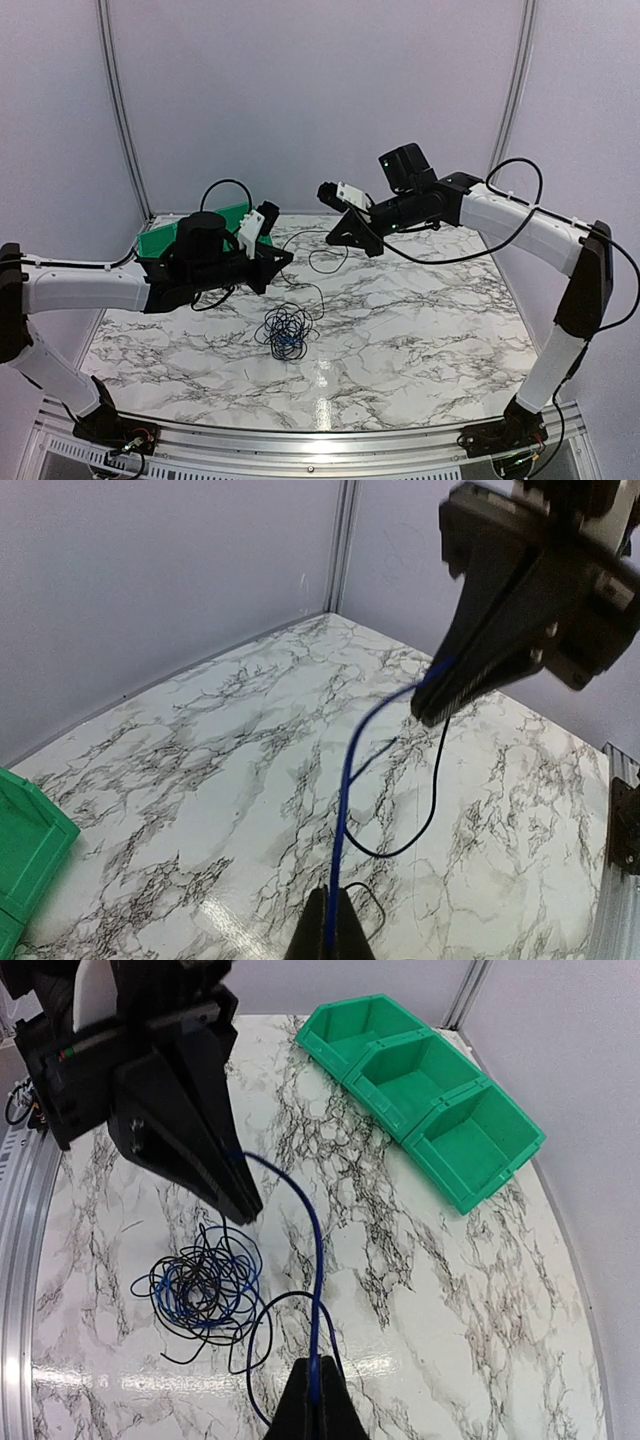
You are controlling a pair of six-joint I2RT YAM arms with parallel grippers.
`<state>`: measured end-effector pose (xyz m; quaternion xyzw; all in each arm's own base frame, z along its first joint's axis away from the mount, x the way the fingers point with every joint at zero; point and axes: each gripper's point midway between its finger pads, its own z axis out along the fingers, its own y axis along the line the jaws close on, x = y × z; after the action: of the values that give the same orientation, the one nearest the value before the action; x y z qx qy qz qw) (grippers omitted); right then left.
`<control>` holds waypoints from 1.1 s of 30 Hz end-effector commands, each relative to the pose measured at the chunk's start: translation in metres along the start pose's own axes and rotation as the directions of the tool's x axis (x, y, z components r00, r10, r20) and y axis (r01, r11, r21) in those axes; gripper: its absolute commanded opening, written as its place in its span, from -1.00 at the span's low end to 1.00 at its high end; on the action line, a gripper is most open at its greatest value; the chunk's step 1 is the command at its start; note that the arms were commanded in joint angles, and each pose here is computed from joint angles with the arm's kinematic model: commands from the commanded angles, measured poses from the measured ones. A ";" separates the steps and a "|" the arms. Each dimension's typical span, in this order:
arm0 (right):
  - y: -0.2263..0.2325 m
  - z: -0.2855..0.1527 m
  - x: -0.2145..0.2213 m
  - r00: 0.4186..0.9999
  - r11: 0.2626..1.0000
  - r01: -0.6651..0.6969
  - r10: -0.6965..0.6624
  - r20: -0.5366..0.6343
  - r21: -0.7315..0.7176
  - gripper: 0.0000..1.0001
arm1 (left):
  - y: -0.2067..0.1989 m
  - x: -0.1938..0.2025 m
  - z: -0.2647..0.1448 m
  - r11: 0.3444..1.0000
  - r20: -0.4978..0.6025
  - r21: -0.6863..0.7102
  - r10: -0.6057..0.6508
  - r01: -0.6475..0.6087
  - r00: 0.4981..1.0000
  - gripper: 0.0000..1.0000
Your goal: Untangle the cables
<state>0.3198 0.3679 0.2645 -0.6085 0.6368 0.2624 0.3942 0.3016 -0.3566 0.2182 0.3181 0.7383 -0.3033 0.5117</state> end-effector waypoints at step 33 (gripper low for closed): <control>-0.029 -0.052 0.166 0.963 0.945 -0.265 0.269 0.004 0.194 -0.49 | 0.205 -0.025 -0.181 0.417 0.118 -0.864 -0.379 0.283 0.918 -1.00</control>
<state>0.3349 0.2277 0.1384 -0.4738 0.7565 0.2622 0.3667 0.3702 -0.1418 0.2636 -0.0497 0.8703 -0.0431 0.4882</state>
